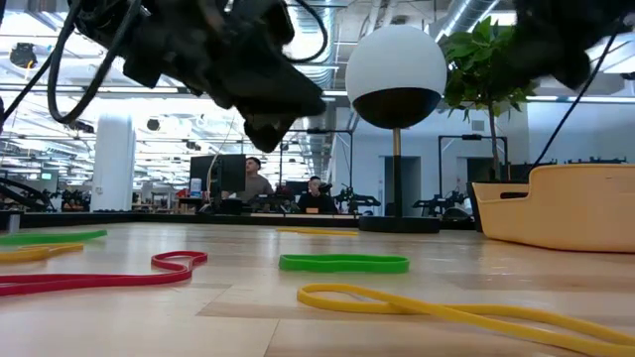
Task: Pick and place items into bin
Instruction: Put the red rubber band into the bin
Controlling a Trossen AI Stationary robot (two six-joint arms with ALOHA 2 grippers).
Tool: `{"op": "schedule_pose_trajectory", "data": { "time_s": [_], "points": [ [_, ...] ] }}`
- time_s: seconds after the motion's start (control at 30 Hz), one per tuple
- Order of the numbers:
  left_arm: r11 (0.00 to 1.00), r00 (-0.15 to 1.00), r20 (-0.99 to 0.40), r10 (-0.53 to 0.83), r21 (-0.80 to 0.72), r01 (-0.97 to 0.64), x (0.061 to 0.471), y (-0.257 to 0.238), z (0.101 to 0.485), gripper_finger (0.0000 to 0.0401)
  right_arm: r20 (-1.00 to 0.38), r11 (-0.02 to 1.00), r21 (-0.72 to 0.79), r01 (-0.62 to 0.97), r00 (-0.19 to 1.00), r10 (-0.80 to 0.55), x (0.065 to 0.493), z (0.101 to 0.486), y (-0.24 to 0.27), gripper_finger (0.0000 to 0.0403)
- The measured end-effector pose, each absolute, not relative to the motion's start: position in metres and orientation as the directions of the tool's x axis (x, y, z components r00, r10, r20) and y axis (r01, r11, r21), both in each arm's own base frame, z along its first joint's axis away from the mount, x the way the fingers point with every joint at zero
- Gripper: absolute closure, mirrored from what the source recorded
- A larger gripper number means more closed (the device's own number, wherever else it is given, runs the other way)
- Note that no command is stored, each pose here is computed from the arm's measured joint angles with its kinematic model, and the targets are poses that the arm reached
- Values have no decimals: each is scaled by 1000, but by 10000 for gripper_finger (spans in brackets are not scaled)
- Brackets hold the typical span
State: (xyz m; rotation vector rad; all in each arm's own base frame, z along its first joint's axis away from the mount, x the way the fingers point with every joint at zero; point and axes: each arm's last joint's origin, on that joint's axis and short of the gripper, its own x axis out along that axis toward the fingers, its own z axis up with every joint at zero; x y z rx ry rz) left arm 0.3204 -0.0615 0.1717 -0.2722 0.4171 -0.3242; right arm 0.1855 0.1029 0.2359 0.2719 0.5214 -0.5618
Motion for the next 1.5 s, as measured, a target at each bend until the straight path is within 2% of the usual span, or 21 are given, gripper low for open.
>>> {"op": "schedule_pose_trajectory", "data": {
  "time_s": [0.13, 0.27, 0.37, 0.5, 0.6, 0.8, 1.03, 1.33, 1.5],
  "points": [
    [869, 790, -371, -488, -295, 399, 314, -82, 169, 346, -398, 903, 106, 416, 850, -346, 201, 251, 123, 336],
    [845, 735, -415, -535, -256, 470, 304, -110, 165, 346, -340, 969, 69, 236, 919, -199, 213, 253, 145, 336],
    [878, 745, -468, -476, -206, 432, 295, -127, 160, 346, -299, 994, 40, 97, 951, -81, 221, 253, 159, 336],
    [955, 770, -571, -286, -102, 279, 284, -138, 151, 346, -187, 999, 30, -18, 982, 23, 232, 259, 169, 336],
    [984, 759, -628, -174, -94, 148, 278, -139, 144, 346, -93, 998, 46, -31, 995, 35, 236, 266, 173, 336],
    [984, 691, -714, -112, -174, -21, 270, -135, 136, 346, -76, 998, 56, -18, 997, 23, 239, 267, 170, 336],
    [993, 677, -735, -38, -106, -60, 268, -132, 133, 346, -98, 998, 56, -11, 995, 16, 240, 265, 169, 336],
    [996, 656, -755, -15, -69, -57, 275, -136, 103, 346, -121, 999, 38, -10, 993, 14, 240, 262, 168, 336],
    [996, 648, -762, 6, -54, -72, 275, -135, 99, 346, -127, 999, 33, -10, 992, 14, 240, 262, 168, 337]
  ]
}}
